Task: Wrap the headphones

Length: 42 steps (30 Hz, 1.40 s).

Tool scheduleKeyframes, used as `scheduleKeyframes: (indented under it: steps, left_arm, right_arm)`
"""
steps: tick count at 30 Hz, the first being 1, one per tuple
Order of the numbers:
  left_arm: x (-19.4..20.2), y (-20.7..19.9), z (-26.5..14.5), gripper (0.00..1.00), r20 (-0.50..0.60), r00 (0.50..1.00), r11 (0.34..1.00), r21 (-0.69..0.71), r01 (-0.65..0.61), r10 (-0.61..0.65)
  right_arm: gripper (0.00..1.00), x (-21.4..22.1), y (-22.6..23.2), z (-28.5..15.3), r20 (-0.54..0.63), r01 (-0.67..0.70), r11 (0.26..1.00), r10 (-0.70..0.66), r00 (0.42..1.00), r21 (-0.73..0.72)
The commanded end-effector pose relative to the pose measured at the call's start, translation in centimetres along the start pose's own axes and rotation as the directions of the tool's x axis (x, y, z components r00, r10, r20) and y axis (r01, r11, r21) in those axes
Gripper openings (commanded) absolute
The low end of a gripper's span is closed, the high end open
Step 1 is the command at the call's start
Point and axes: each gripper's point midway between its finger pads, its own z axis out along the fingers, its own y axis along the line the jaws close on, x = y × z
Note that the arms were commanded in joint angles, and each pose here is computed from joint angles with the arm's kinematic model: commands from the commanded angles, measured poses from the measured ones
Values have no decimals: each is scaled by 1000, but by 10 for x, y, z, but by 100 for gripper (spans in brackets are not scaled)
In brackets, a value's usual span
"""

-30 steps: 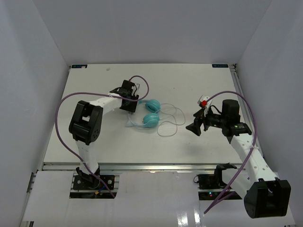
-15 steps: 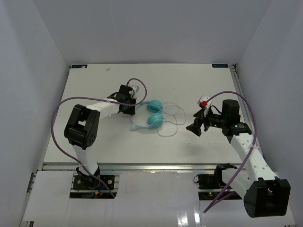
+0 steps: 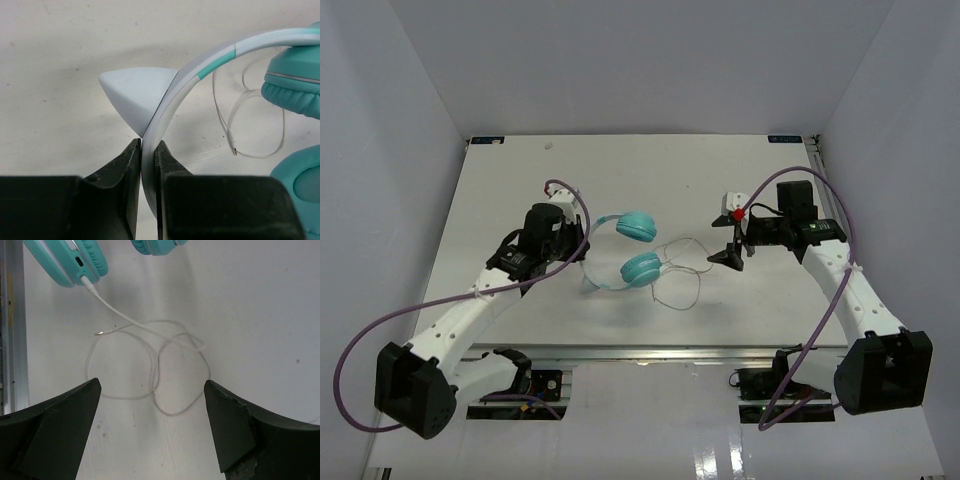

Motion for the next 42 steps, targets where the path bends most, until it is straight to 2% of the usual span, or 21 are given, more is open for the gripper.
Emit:
scheduleKeyframes:
  steps: [1, 7, 14, 25, 30, 36, 38, 42]
  left_arm:
    - [-15, 2, -21, 0, 79, 996, 999, -23, 34, -32]
    - [-33, 3, -38, 0, 118, 993, 999, -45, 19, -14]
    - [-66, -4, -60, 0, 187, 982, 999, -39, 23, -15]
    - [-93, -30, -90, 0, 247, 965, 994, 83, 65, -84]
    - [-102, -49, -99, 0, 259, 955, 978, 184, 97, -144]
    - [-120, -53, -112, 0, 309, 928, 966, 211, 147, -209]
    - [-130, -52, -118, 0, 344, 908, 962, 212, 174, -240]
    - [-139, -46, -118, 0, 388, 870, 948, 215, 236, -305]
  right_arm:
    - [90, -56, -12, 11, 143, 273, 961, -263, 954, -54]
    - [90, -90, -15, 32, 205, 301, 949, -277, 939, -98]
    - [90, -92, 18, 56, 238, 334, 917, -282, 930, -220]
    - [91, -85, 24, 63, 249, 343, 906, -282, 926, -247]
    - [99, -76, 24, 73, 254, 289, 912, -218, 942, -292]
    - [83, -66, 38, 75, 257, 232, 911, -147, 955, -341]
    - [75, -62, 45, 72, 255, 225, 911, -139, 957, -346]
    - [66, -59, 59, 63, 259, 221, 912, -134, 956, -345]
